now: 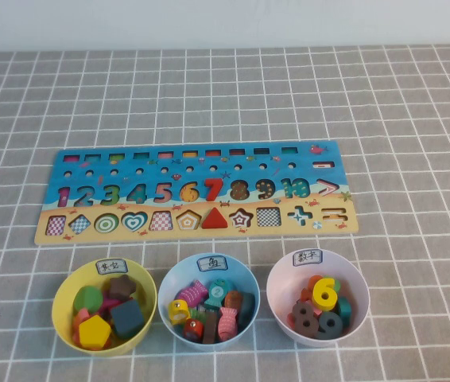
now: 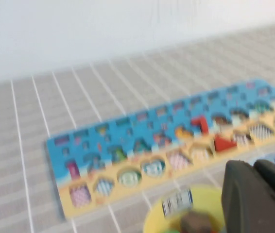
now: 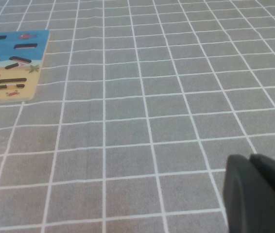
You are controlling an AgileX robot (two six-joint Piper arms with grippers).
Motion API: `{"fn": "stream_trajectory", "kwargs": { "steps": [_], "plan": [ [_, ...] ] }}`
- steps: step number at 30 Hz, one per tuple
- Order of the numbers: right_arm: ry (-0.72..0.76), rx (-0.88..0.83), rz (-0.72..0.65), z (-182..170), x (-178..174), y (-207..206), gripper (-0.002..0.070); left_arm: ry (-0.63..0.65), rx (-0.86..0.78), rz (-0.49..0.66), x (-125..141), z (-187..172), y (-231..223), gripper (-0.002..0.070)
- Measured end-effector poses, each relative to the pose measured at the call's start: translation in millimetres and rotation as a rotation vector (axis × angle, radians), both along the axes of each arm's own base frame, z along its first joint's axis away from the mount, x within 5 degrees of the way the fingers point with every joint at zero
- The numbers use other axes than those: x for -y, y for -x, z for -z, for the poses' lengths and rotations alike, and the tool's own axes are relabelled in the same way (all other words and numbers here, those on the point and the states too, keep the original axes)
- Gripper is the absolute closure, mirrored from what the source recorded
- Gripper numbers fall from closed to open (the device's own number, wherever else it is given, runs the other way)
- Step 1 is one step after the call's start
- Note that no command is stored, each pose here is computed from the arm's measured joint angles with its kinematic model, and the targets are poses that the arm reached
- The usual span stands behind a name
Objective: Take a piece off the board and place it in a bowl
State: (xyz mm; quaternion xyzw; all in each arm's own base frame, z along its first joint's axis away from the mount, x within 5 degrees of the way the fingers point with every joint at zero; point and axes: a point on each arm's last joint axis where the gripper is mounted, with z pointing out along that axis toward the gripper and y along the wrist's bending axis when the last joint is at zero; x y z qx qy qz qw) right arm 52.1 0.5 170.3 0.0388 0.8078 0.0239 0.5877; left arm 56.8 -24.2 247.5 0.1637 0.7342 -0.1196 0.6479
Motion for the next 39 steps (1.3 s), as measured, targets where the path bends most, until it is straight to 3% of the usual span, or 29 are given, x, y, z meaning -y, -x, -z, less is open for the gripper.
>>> {"fn": "stream_trajectory", "kwargs": {
  "steps": [7,16,19,31,39],
  "plan": [
    [0.0,0.0,0.0,0,0,0,0.0694,0.081,0.253,-0.025,0,23,-3,0.0675],
    [0.0,0.0,0.0,0,0,0,0.0694,0.11,0.388,-0.296,-19,24,3,0.0675],
    [0.0,0.0,0.0,0,0,0,0.0694,0.09,0.342,-0.35,-22,29,2,0.0675],
    [0.0,-0.002,0.0,0,0,0,0.0694,-0.044,-0.109,-0.318,-20,71,3,0.0675],
    [0.0,-0.002,0.0,0,0,0,0.0694,-0.061,-0.155,-0.319,-20,75,4,0.0675]
  ]
}}
